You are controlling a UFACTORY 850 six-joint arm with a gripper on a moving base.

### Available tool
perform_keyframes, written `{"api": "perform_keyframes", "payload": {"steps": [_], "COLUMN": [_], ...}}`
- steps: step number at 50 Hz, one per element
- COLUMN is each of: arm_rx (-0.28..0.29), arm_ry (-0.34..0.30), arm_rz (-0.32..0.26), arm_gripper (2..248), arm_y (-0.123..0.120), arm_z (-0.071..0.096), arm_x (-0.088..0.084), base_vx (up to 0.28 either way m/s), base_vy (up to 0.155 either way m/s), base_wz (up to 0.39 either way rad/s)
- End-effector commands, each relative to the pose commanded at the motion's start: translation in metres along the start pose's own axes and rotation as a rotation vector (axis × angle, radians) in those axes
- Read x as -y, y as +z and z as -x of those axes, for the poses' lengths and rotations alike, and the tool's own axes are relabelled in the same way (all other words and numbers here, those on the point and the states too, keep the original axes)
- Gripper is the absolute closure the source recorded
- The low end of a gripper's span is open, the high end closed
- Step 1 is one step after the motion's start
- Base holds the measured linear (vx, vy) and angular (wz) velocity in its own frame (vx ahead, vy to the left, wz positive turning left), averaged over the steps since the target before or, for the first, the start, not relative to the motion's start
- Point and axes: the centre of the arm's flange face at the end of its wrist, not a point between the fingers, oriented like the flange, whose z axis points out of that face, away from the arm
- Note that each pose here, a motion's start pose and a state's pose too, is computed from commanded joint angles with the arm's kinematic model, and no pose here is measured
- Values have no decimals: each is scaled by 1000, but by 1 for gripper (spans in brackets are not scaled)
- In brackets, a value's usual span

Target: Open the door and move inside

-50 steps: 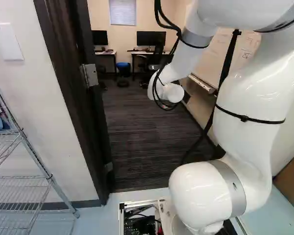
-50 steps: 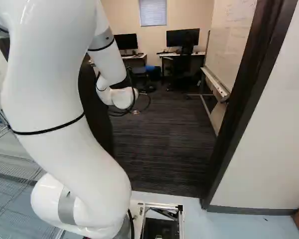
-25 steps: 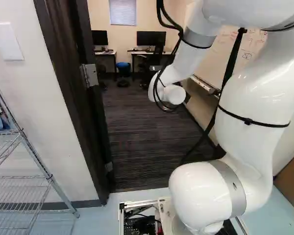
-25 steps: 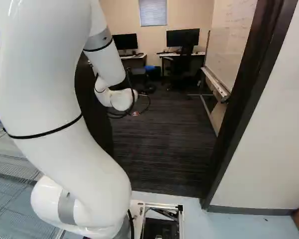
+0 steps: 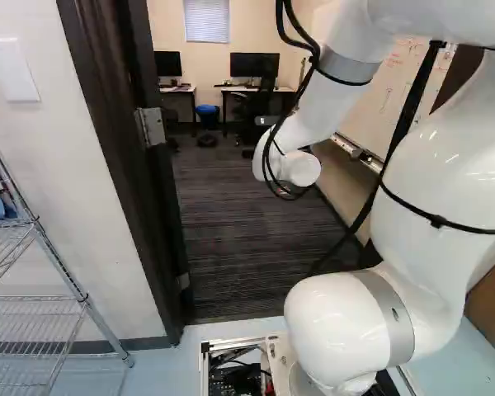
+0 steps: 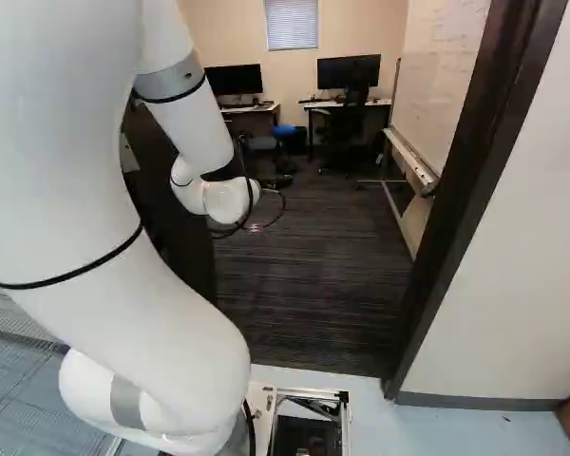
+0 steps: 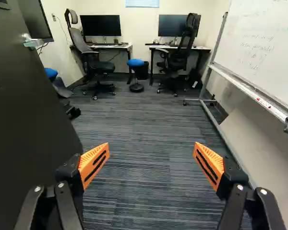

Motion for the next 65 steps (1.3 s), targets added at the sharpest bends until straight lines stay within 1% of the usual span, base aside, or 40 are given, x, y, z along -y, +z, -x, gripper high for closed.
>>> {"api": "perform_keyframes", "payload": {"steps": [21,34,49,65], "arm_rx": [22,33,43,49], "arm_ry": [6,9,11,13], "arm_rz": [9,14,18,21], "arm_gripper": [3,3,3,3], "arm_y": [-52,-78,-101,-115], "arm_z": [30,48,64,76], "arm_x": [-1,-2,-2,-2], "base_vx": [0,0,0,0], "base_vy": [0,0,0,0], "base_wz": [0,0,0,0]}}
